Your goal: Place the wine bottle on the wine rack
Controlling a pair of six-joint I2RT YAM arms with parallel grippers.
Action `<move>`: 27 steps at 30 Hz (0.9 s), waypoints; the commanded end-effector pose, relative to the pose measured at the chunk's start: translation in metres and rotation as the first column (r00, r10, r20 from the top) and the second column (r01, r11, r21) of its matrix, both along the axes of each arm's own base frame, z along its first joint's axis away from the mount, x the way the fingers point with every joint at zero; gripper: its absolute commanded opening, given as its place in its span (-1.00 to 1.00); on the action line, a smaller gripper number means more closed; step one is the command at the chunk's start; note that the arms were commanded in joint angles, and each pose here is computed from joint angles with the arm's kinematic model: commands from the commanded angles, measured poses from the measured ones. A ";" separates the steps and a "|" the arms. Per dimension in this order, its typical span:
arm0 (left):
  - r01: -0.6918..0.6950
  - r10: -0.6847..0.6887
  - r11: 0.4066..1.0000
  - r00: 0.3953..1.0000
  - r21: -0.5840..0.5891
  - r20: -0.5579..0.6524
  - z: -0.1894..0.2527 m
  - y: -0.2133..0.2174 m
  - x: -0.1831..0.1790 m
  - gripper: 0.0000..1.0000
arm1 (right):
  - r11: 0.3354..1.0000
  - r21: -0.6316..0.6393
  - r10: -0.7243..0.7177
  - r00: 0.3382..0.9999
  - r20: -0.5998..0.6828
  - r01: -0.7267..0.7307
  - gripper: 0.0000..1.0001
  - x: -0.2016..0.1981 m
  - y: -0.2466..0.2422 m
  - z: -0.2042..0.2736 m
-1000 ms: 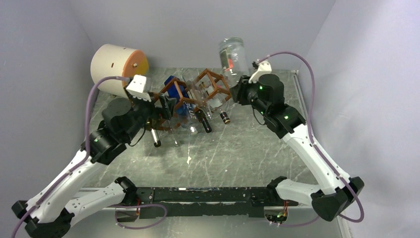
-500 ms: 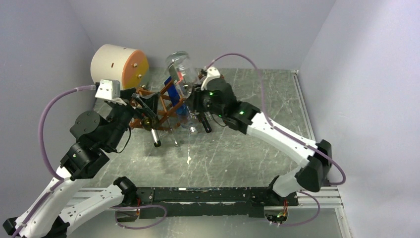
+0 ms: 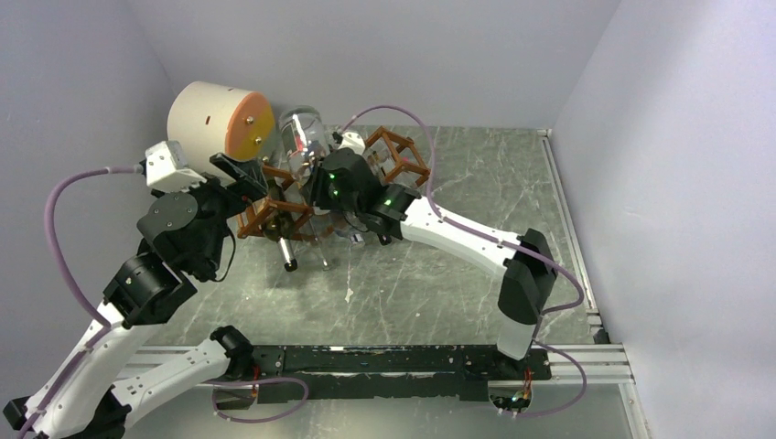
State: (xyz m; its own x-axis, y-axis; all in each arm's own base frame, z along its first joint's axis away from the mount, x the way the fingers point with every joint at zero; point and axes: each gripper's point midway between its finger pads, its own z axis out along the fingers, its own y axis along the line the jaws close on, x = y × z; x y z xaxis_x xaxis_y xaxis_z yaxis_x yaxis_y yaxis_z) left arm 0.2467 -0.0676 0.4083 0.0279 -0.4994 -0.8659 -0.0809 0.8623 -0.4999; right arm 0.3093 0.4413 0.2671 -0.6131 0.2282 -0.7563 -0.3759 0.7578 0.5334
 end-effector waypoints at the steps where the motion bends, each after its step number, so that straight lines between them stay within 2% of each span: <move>1: -0.065 0.066 0.997 0.998 -0.027 0.006 0.009 0.025 -0.016 0.99 | 0.958 0.288 -0.042 0.987 0.155 -0.005 -1.00 0.002 0.028 0.106; 7: 0.088 -0.102 0.992 0.981 0.093 0.165 0.028 0.016 -0.033 0.99 | 0.965 0.262 -0.034 0.994 0.101 0.007 -1.00 -0.004 0.040 0.086; 17: 0.171 -0.189 0.967 0.979 0.186 0.082 0.022 -0.005 -0.024 0.99 | 0.973 0.231 -0.012 0.999 0.052 -0.001 -1.00 -0.010 0.044 0.062; 22: 0.178 -0.195 0.965 0.978 0.194 0.073 0.020 -0.007 -0.023 0.99 | 0.978 0.206 -0.017 1.000 0.016 0.014 -0.69 -0.012 0.041 0.051; 27: 0.177 -0.198 0.964 0.976 0.200 0.089 0.022 -0.006 -0.025 0.99 | 0.983 0.181 -0.008 1.000 -0.004 0.008 -0.47 -0.015 0.041 0.043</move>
State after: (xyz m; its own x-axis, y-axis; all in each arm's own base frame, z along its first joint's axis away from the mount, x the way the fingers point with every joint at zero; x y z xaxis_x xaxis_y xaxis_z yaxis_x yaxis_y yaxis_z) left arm 0.2274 -0.0766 0.4175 0.0159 -0.3325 -0.9430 0.1090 0.9380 -0.3290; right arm 0.2779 0.4675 0.2309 -0.7170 0.1988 -0.6681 -0.3090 0.7685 0.5603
